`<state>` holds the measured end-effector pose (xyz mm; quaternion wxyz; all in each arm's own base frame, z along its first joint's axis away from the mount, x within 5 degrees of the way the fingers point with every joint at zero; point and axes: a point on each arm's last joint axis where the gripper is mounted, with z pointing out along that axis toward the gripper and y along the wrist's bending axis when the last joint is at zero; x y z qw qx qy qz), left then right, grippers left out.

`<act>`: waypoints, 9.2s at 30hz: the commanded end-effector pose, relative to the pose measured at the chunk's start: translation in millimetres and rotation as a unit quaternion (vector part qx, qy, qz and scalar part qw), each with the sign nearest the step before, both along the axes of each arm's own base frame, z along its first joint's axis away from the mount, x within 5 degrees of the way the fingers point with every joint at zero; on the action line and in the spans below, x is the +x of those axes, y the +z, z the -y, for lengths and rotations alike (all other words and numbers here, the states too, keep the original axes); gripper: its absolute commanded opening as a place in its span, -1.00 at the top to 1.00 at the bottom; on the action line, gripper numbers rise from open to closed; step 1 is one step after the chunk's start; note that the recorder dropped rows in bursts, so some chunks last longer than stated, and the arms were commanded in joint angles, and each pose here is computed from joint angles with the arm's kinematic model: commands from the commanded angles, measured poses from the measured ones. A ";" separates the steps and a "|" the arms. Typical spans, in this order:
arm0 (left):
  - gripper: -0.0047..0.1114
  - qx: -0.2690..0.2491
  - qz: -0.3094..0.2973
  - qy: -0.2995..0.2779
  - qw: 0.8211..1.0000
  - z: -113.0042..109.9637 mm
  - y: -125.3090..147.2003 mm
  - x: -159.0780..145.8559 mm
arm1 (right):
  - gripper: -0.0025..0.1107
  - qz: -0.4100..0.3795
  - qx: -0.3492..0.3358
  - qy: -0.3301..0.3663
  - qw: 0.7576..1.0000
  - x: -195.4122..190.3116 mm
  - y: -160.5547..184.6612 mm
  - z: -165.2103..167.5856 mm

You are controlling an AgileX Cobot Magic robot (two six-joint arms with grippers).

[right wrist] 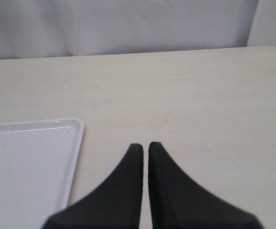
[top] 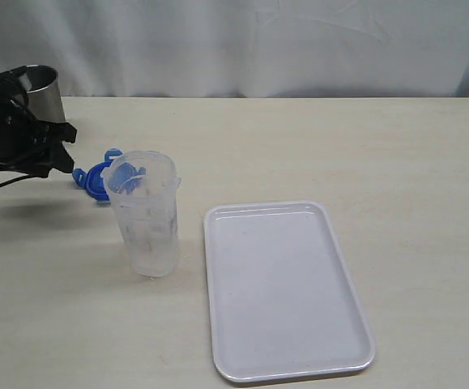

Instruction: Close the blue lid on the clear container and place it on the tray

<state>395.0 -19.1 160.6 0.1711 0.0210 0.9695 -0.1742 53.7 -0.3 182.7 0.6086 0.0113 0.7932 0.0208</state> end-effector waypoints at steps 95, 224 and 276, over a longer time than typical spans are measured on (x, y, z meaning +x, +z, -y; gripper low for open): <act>0.92 0.250 0.307 -0.352 0.848 74.7 148.9 -25.5 | 0.88 0.002 0.002 0.000 1.000 -0.1 -0.6 -0.1; 0.92 0.499 0.411 -0.443 0.621 178.1 102.1 -204.7 | 0.88 0.002 0.002 0.000 1.000 -0.1 -0.6 -0.1; 0.92 0.531 0.416 -0.335 0.658 158.3 112.0 -187.6 | 0.88 0.002 0.002 0.000 1.000 -0.1 -0.6 -0.1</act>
